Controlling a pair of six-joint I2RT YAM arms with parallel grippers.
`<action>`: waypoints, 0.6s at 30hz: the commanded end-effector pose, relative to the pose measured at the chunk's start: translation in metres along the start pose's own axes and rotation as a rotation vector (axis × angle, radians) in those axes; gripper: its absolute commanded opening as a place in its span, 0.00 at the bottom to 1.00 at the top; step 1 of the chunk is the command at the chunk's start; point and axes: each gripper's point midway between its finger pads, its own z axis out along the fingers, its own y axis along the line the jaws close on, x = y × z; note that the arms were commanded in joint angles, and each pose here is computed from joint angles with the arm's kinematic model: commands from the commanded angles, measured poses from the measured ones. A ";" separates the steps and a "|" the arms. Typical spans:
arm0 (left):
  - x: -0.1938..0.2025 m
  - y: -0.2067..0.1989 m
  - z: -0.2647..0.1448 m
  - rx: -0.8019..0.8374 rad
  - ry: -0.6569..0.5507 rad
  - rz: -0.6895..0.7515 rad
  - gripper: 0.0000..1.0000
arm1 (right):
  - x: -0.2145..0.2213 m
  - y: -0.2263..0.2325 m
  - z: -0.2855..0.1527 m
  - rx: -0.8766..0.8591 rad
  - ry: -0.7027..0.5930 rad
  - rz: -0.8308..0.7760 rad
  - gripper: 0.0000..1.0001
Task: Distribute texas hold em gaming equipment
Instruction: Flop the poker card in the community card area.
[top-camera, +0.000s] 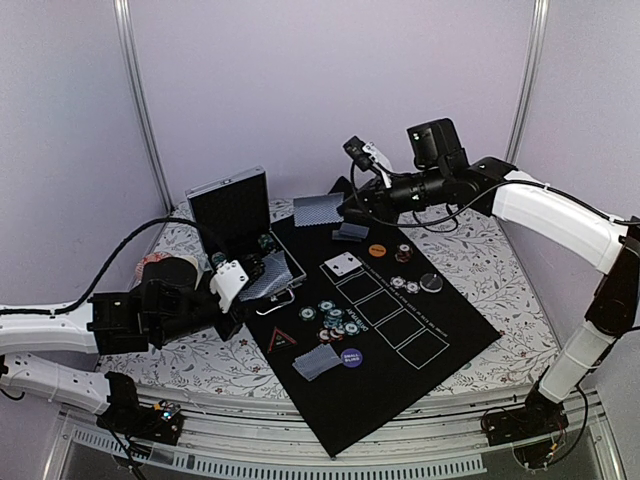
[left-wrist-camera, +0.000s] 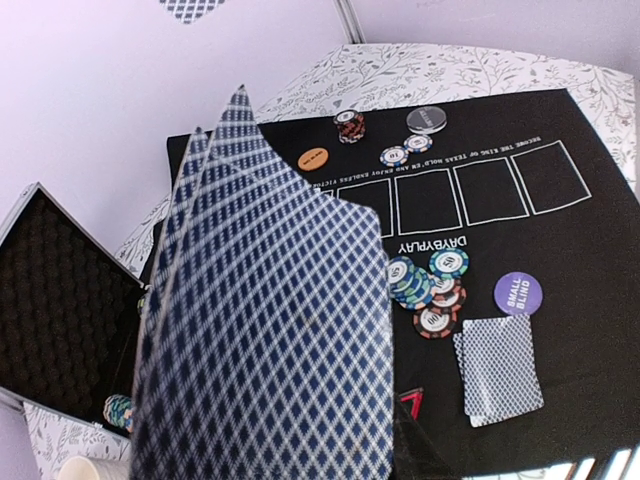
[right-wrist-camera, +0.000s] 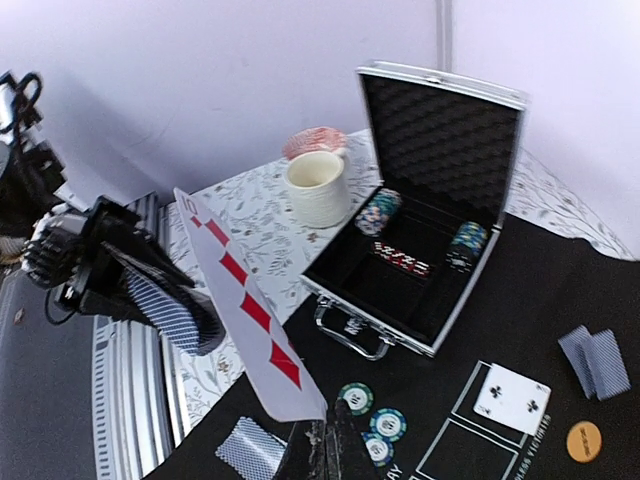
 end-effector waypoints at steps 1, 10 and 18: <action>-0.005 0.000 -0.001 -0.010 -0.035 -0.021 0.33 | 0.021 -0.054 -0.029 0.293 0.051 0.138 0.02; -0.005 -0.001 -0.003 -0.002 -0.057 -0.032 0.33 | 0.130 -0.154 -0.063 0.932 0.392 0.262 0.02; -0.006 0.002 -0.010 -0.006 -0.067 -0.044 0.33 | 0.190 -0.189 -0.049 1.123 0.633 0.232 0.02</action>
